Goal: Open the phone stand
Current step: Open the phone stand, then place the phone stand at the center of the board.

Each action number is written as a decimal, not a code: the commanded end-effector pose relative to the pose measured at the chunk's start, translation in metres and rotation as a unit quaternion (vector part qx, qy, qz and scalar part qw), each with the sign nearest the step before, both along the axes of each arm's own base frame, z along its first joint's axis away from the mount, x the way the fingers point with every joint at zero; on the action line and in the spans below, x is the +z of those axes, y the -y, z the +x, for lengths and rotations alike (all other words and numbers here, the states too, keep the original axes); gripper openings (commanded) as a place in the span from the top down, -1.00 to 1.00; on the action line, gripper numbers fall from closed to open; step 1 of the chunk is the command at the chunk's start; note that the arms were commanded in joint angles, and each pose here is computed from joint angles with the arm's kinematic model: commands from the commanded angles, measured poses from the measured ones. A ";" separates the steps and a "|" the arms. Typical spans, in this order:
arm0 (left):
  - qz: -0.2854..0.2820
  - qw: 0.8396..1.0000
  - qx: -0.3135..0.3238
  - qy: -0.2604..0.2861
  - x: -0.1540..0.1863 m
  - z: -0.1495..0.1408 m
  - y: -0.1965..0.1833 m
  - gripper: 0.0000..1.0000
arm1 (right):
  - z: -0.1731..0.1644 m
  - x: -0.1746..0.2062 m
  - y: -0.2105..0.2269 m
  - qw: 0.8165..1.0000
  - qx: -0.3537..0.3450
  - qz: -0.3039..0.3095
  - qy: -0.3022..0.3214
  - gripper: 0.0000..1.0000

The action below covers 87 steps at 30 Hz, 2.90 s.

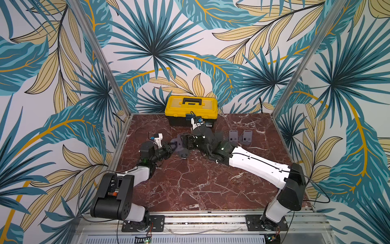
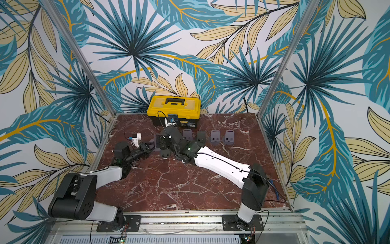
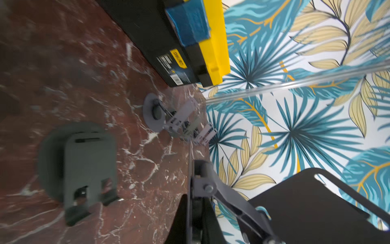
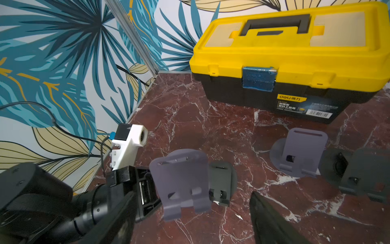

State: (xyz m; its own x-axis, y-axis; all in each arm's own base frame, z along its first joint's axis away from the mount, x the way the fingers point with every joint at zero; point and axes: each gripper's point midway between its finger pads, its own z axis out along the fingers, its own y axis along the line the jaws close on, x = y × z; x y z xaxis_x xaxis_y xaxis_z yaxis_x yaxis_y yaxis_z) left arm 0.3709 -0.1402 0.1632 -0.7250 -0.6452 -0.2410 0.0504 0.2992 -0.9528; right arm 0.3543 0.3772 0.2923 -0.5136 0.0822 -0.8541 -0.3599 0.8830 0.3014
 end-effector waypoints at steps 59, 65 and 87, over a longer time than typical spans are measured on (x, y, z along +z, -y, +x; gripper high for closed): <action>0.005 0.999 -0.027 0.032 0.017 -0.005 0.003 -0.14 | 0.047 -0.079 -0.025 0.989 0.042 -0.106 -0.099 0.12; 0.033 0.999 -0.026 0.002 -0.007 -0.018 -0.005 -0.20 | 0.070 -0.097 -0.012 0.988 0.003 -0.115 -0.099 0.13; 0.098 0.995 0.005 -0.035 -0.027 -0.051 -0.029 -0.20 | 0.146 -0.174 0.006 0.976 -0.104 -0.149 -0.120 0.14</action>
State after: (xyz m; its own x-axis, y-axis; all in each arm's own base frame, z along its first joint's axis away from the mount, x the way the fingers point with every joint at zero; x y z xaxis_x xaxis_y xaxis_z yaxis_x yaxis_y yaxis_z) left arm 0.3227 -0.1166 0.1421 -0.7447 -0.5960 -0.3004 -0.0086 0.4586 -0.8886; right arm 0.4937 0.3722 0.1160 -0.7063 -0.0560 -0.7057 -0.1470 0.9867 0.0688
